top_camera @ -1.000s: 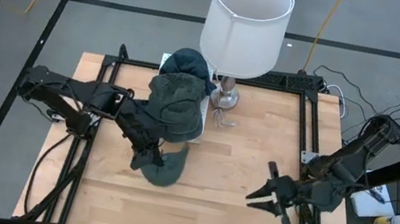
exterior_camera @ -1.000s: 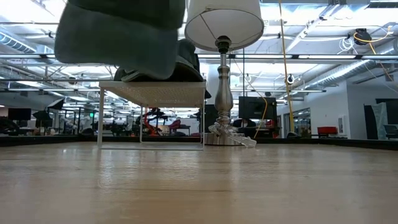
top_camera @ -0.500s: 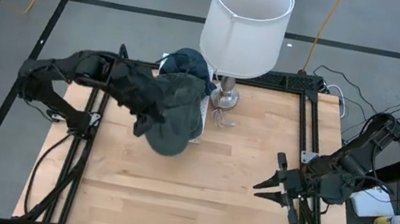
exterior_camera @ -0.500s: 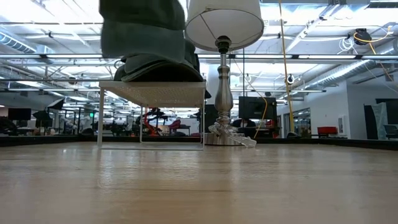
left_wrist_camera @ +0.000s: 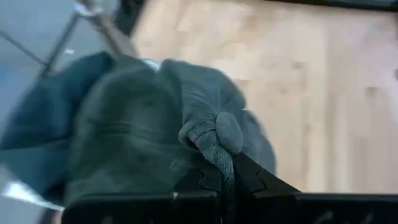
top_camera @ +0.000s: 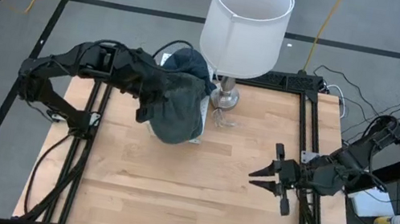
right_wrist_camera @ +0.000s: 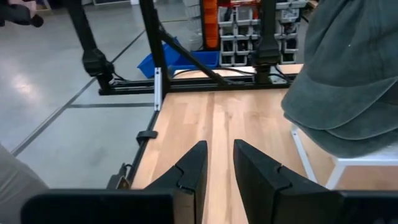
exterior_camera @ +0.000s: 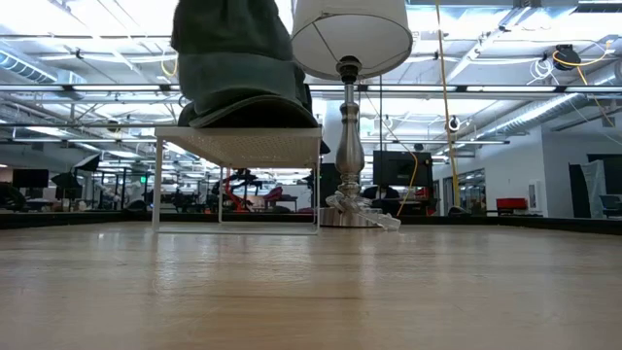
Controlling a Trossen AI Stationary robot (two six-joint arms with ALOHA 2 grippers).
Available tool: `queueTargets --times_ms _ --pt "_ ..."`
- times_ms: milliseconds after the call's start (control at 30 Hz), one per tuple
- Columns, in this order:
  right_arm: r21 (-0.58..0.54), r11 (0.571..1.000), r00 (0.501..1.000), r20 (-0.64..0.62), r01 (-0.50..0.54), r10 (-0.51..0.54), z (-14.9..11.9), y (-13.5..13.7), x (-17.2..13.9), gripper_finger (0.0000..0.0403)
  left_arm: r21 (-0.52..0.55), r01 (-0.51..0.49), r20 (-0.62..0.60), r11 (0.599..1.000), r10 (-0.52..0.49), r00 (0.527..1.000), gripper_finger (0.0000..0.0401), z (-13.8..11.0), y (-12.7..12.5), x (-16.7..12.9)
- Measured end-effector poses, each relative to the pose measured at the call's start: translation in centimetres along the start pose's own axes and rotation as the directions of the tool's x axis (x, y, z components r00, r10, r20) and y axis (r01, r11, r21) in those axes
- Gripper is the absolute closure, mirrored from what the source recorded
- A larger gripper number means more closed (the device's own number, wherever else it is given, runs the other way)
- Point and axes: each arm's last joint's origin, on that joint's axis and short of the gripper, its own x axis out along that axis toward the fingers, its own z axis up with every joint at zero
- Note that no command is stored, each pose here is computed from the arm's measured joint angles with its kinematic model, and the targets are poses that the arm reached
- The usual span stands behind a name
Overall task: Pick & Place hat
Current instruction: Stack the gray cap on the gray caps on the shelf
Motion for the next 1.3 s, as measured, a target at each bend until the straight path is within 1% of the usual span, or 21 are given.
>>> queueTargets --times_ms 133,333,500,633,733,833,1067,1200,1300 --pt "0.007 1.0 1.0 0.004 0.024 -0.024 0.1 -0.4 0.2 0.0333 0.044 -0.101 0.001 0.994 0.101 0.995 0.04 0.0 1.0 0.0" --pt "0.016 0.998 0.999 0.009 0.052 -0.053 0.3 -1.0 0.5 0.0333 0.107 -0.183 -0.027 0.977 0.186 0.982 0.04 0.2 2.4 1.0" --pt "0.027 0.998 0.998 0.021 0.064 -0.065 0.5 -1.2 0.6 0.0332 0.134 -0.229 -0.078 0.964 0.241 0.967 0.04 0.6 3.4 2.8" --pt "0.03 0.997 0.997 0.023 0.073 -0.073 0.5 -1.4 0.7 0.0332 0.151 -0.29 -0.134 0.945 0.31 0.941 0.04 0.8 4.1 4.8" --pt "0.04 0.996 0.997 0.024 0.076 -0.077 0.5 -1.4 0.7 0.0332 0.166 -0.302 -0.186 0.939 0.331 0.925 0.04 0.7 4.6 6.0" --pt "0.044 0.996 0.997 0.022 0.076 -0.077 0.5 -1.4 0.7 0.0332 0.165 -0.307 -0.207 0.937 0.337 0.918 0.0398 0.7 5.0 6.9" --pt "0.046 0.996 0.997 0.022 0.072 -0.073 0.5 -1.4 0.7 0.0332 0.171 -0.308 -0.219 0.936 0.341 0.914 0.0382 0.8 5.0 7.4" --pt "0.046 0.996 0.997 0.022 0.072 -0.073 0.5 -1.4 0.7 0.0332 0.161 -0.342 -0.218 0.926 0.371 0.903 0.0365 0.8 5.1 7.4" --pt "0.046 0.996 0.997 0.022 0.072 -0.073 0.5 -1.4 0.7 0.0332 0.159 -0.344 -0.218 0.926 0.372 0.902 0.0337 0.8 5.1 7.4"
